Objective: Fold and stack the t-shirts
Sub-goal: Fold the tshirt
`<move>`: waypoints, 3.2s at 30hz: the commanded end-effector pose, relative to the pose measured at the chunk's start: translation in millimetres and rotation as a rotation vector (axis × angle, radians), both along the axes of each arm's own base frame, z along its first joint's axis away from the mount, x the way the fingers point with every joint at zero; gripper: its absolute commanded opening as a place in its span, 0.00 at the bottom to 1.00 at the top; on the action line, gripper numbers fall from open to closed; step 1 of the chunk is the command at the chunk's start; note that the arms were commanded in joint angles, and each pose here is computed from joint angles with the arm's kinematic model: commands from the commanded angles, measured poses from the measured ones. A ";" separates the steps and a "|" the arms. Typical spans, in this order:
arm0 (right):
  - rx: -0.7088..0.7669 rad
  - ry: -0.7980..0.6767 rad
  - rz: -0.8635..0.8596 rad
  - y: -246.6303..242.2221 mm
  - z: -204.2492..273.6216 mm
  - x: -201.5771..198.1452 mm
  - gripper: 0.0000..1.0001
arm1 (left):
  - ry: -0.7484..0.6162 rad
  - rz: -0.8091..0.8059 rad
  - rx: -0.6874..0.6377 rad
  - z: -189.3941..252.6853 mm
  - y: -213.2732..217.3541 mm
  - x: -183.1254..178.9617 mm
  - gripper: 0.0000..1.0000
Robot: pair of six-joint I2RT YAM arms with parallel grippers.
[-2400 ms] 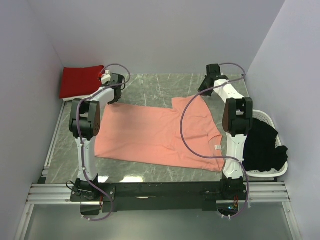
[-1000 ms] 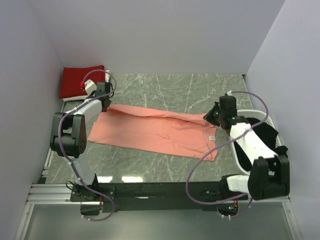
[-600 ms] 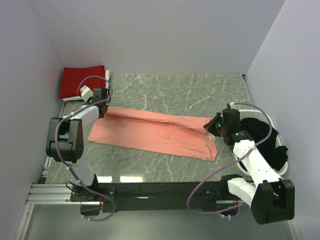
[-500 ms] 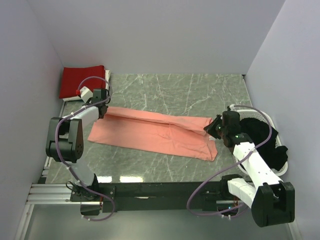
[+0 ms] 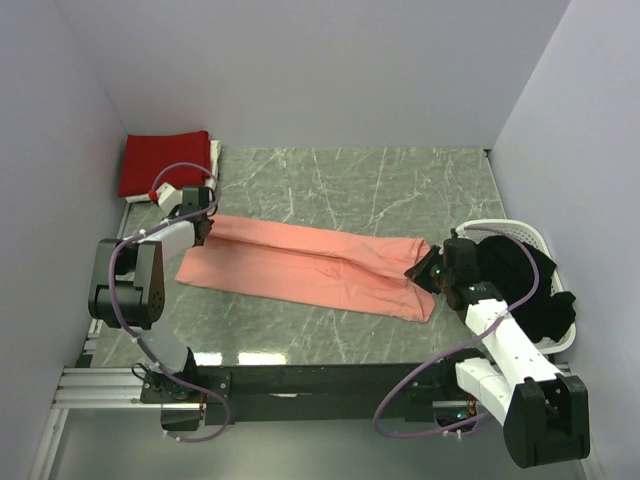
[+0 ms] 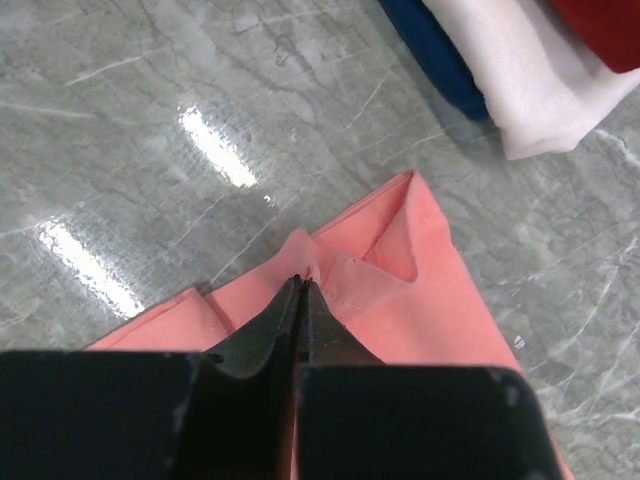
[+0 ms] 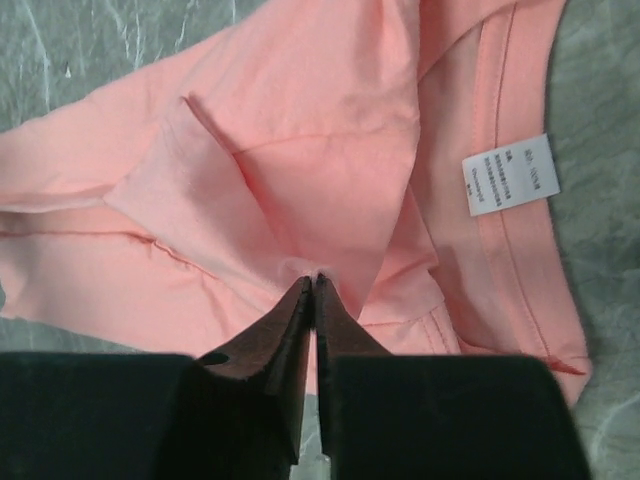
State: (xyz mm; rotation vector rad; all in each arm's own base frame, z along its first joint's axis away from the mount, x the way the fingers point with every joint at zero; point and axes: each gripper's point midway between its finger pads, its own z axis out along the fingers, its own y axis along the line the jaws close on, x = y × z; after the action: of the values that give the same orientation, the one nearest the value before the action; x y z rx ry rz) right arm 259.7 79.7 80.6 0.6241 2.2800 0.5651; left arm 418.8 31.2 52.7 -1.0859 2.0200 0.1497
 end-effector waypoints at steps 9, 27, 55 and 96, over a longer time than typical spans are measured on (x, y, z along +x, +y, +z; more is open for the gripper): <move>0.022 -0.137 0.060 7.5 36.9 0.4 0.59 | -0.219 0.018 -0.070 58.0 9.0 -5.1 0.55; -0.168 -0.022 0.170 51.8 5.7 94.3 0.59 | -0.281 -0.337 -0.212 69.2 -108.5 -2.6 0.58; -0.049 -0.041 0.458 145.8 -6.6 -2.1 0.57 | -0.266 -0.539 -0.216 77.7 -166.2 -10.1 0.54; 0.017 0.019 0.407 102.4 -11.8 -38.7 0.55 | -0.227 -0.804 -0.226 74.8 -230.9 -36.7 0.52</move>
State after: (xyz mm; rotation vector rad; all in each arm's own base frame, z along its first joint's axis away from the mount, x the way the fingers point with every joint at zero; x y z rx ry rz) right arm 228.6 163.7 52.2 0.2295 2.4889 0.6633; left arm 373.2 -193.7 95.9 -0.3562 2.2100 -0.5652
